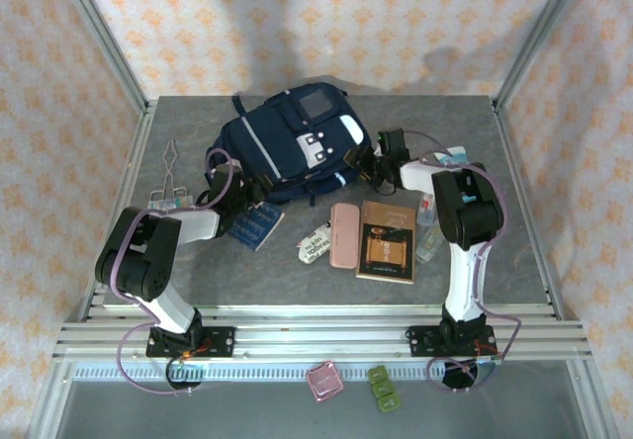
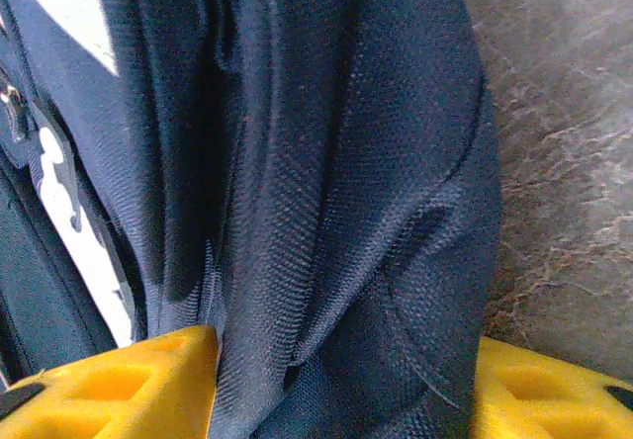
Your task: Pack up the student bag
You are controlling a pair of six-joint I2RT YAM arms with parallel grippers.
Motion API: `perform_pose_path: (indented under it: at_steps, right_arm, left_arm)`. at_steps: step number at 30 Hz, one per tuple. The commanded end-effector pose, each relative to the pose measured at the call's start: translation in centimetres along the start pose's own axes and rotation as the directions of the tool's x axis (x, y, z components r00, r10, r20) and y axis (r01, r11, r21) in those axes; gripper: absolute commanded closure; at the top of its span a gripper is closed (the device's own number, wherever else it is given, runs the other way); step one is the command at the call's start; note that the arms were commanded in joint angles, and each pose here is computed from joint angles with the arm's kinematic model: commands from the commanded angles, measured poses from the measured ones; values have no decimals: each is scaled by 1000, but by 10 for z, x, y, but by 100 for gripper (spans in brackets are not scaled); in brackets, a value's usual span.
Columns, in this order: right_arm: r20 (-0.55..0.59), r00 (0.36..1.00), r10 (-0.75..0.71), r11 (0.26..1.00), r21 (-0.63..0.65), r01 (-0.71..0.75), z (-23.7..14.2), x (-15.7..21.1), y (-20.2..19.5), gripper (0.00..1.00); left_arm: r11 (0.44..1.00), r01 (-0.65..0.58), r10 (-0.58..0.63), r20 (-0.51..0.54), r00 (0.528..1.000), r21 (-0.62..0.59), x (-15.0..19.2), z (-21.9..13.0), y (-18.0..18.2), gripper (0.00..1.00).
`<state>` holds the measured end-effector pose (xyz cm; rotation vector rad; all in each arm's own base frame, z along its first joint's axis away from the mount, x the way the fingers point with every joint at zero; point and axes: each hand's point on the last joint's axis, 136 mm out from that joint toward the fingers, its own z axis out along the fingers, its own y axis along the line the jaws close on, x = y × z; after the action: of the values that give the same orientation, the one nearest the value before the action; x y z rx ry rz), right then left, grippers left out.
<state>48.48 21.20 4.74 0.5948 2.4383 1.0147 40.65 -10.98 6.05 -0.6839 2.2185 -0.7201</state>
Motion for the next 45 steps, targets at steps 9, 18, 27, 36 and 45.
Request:
perform_pose_path:
  at_steps: [9, 18, 27, 36, 45]
  right_arm:
    - [-120, 991, 55, 997, -44, -61, 25, 28, 6, 86]
    - [26, 991, 132, 957, -265, -120, -72, -19, 79, 100]
    - [139, 949, 285, 896, -390, -212, -156, -27, 101, 100]
    - [232, 879, 417, 848, -448, -284, -187, -55, 118, 100]
    - [265, 855, 446, 838, -460, -294, -198, -59, 129, 100]
  left_arm:
    - [996, -60, 63, -40, 997, 67, 5, 15, -27, 55]
    - [986, -152, 155, -38, 987, 68, -13, 34, -53, 71]
    - [968, -227, 230, -20, 973, 108, -47, 70, -104, 68]
    - [893, -279, 251, 125, 960, 353, -41, -17, -171, 42]
    - [759, -401, 296, 278, 914, 513, 35, -74, -171, 27]
